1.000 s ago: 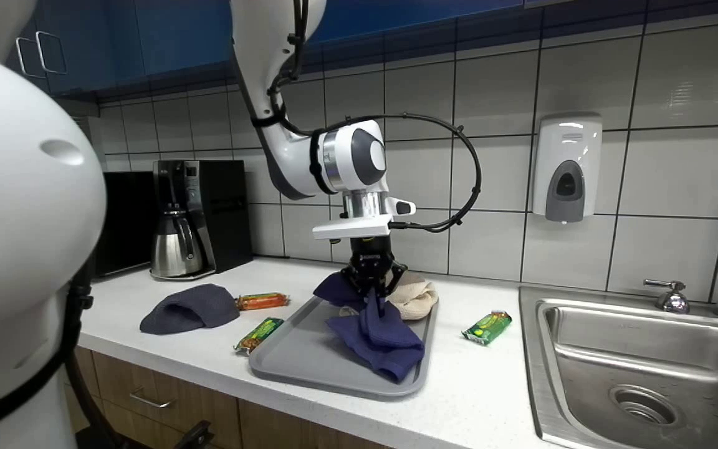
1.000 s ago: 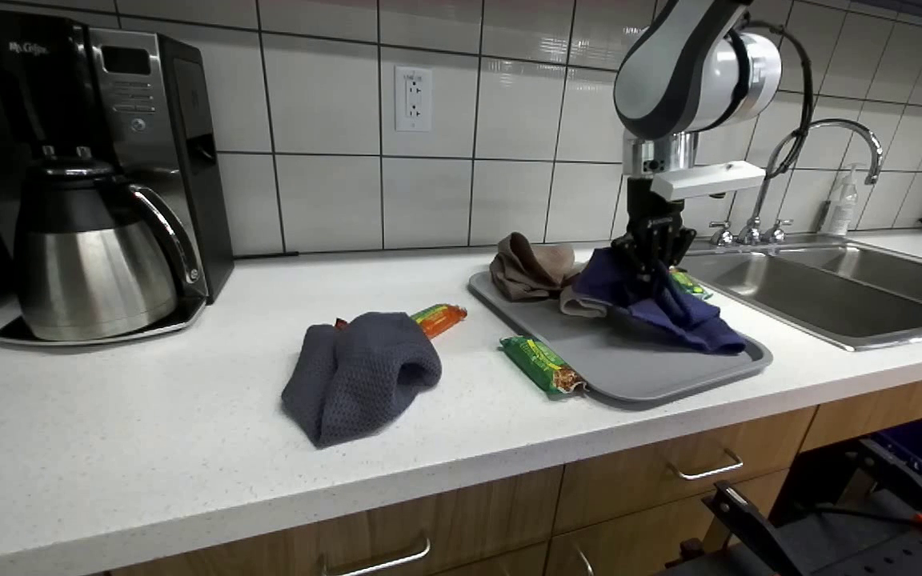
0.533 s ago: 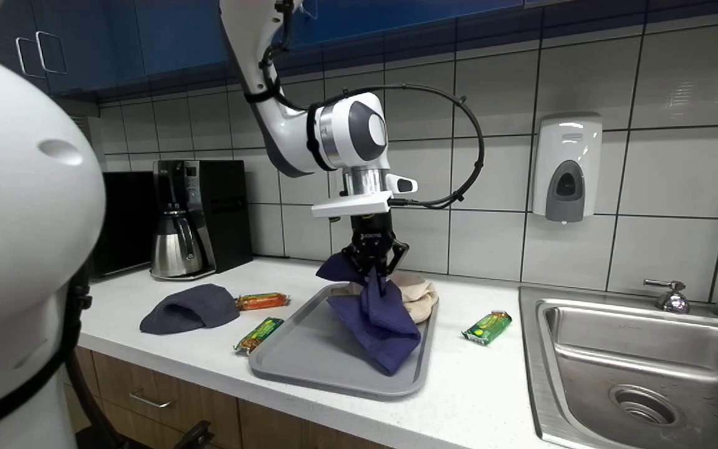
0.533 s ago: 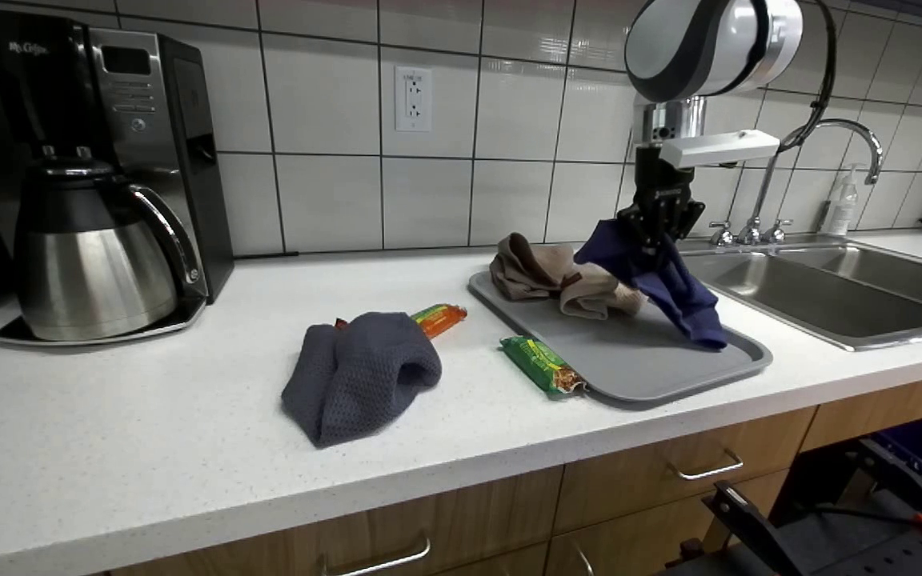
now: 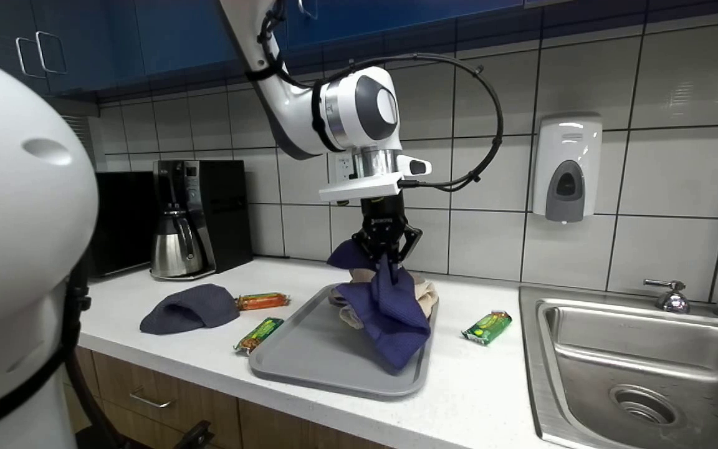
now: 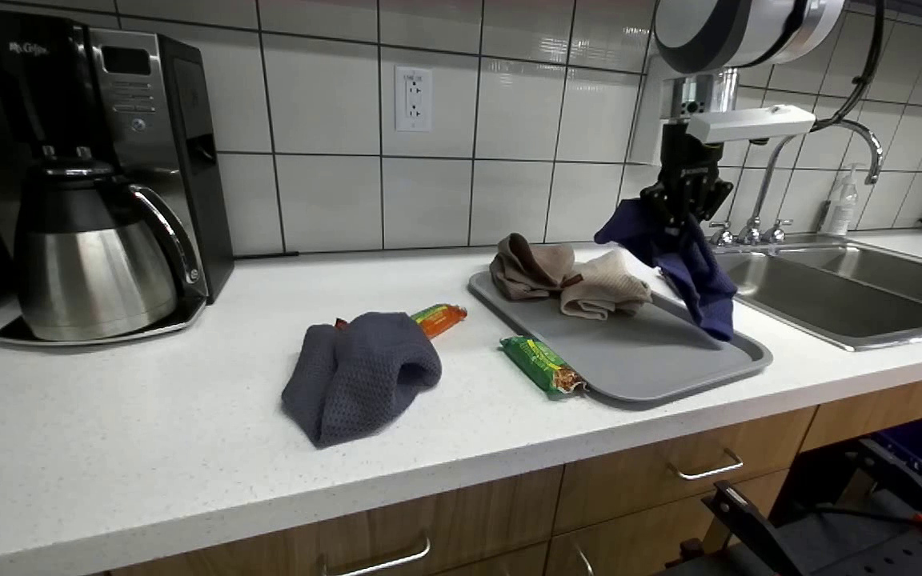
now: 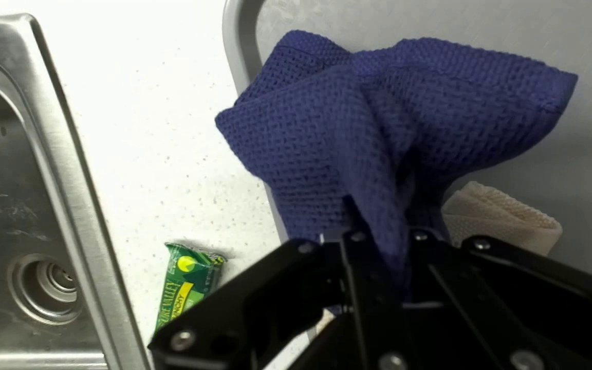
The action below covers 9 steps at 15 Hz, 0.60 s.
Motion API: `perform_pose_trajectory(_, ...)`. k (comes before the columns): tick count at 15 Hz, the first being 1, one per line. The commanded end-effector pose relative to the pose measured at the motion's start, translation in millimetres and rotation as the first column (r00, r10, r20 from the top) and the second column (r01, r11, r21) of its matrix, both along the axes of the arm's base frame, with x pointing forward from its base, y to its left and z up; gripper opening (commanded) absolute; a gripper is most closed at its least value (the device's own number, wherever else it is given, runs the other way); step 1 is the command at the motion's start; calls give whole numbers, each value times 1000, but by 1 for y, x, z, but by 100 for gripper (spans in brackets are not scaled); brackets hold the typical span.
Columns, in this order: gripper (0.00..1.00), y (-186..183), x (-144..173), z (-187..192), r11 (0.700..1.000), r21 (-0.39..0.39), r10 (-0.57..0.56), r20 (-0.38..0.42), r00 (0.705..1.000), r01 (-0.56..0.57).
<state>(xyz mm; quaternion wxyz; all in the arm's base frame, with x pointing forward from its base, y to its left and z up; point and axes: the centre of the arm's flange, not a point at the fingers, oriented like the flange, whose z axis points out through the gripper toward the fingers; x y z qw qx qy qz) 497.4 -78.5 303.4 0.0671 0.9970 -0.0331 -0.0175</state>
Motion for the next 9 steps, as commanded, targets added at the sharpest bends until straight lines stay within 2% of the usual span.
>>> perform_pose_trajectory(1, 2, -21, -14, 18, 999, -8, -51, 10, 999, 51)
perform_pose_trajectory(9, 2, -72, -19, 17, 985, -12, -171, 26, 985, 172)
